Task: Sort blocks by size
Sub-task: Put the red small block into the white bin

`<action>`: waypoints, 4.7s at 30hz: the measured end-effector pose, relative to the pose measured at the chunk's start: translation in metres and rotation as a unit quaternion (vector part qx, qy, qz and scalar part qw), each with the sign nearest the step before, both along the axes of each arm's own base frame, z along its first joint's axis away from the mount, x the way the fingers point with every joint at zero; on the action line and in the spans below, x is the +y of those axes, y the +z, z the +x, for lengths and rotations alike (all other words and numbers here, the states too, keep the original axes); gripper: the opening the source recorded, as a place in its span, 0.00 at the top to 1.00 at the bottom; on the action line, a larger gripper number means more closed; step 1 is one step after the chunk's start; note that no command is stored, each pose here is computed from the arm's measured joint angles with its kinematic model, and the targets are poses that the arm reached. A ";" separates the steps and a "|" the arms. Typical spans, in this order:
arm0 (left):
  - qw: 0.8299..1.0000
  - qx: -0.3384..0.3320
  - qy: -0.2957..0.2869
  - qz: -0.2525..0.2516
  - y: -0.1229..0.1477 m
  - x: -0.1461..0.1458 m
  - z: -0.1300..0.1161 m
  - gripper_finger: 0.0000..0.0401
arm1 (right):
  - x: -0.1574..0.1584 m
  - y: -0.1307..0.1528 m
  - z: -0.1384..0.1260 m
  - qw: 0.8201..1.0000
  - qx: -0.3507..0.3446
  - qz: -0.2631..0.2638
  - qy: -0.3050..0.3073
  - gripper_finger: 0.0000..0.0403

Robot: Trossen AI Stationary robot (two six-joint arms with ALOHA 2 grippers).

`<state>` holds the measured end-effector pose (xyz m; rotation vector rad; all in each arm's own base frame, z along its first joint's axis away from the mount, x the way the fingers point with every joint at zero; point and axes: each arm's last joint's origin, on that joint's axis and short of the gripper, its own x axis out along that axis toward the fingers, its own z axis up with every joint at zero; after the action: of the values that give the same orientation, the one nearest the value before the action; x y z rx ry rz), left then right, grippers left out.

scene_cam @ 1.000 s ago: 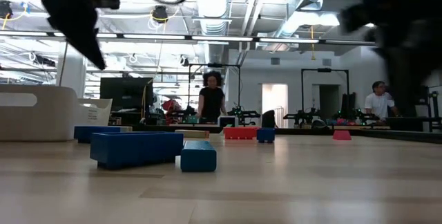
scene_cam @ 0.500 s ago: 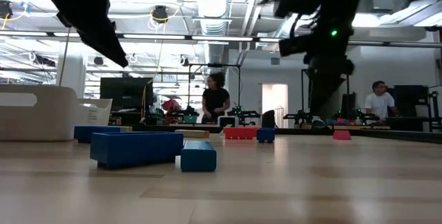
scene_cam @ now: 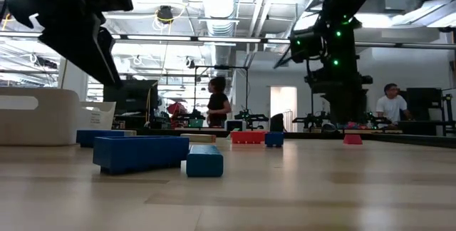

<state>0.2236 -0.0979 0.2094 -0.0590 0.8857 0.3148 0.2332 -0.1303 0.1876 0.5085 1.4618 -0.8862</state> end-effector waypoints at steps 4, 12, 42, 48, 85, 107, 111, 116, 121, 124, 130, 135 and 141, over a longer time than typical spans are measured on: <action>0.997 -0.008 -0.025 0.072 0.002 0.002 0.001 0.34 | -0.010 -0.009 -0.011 1.000 0.007 0.006 -0.019 0.35; 0.949 0.007 -0.105 0.296 0.010 0.007 0.008 0.34 | -0.022 -0.013 -0.018 0.995 -0.028 0.022 -0.088 0.35; 0.972 -0.073 -0.146 0.168 0.016 -0.010 0.015 0.34 | -0.017 0.000 0.016 0.983 0.146 0.102 0.033 0.35; 0.974 -0.054 -0.155 0.159 0.013 -0.011 0.012 0.34 | -0.031 -0.023 0.035 0.967 0.202 0.134 0.081 0.35; 0.977 -0.007 -0.155 0.148 0.005 -0.020 -0.005 0.34 | 0.038 -0.008 0.094 0.976 0.072 0.130 0.156 0.55; 0.980 -0.013 -0.146 0.135 0.005 -0.023 -0.006 0.34 | 0.009 -0.038 0.052 0.966 0.140 0.142 0.163 0.24; 0.979 -0.012 -0.149 0.137 0.005 -0.023 -0.006 0.34 | 0.005 -0.045 0.050 0.966 0.129 0.139 0.176 0.26; 0.979 -0.012 -0.149 0.137 0.005 -0.023 -0.006 0.34 | 0.005 -0.049 0.052 0.962 0.112 0.132 0.210 0.31; 0.979 -0.011 -0.149 0.138 0.005 -0.023 -0.006 0.34 | 0.006 -0.049 0.051 0.960 0.121 0.139 0.211 0.44; 0.979 -0.012 -0.149 0.141 0.005 -0.022 -0.006 0.34 | 0.006 -0.048 0.050 0.958 0.125 0.145 0.212 0.57; 0.979 -0.012 -0.147 0.142 0.005 -0.022 -0.006 0.34 | 0.012 -0.047 0.054 0.961 0.100 0.165 0.196 0.62; 0.975 -0.025 -0.139 0.169 0.007 -0.022 -0.005 0.34 | 0.029 -0.032 0.070 0.965 0.069 0.148 0.206 0.62; 0.966 -0.057 -0.148 0.207 -0.005 -0.022 -0.004 0.34 | 0.061 0.007 0.099 0.966 -0.091 0.071 0.232 0.62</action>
<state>0.2195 -0.1197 0.2046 0.4348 0.6879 0.2082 0.3320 -0.0691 0.1941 0.3208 1.4004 -0.3570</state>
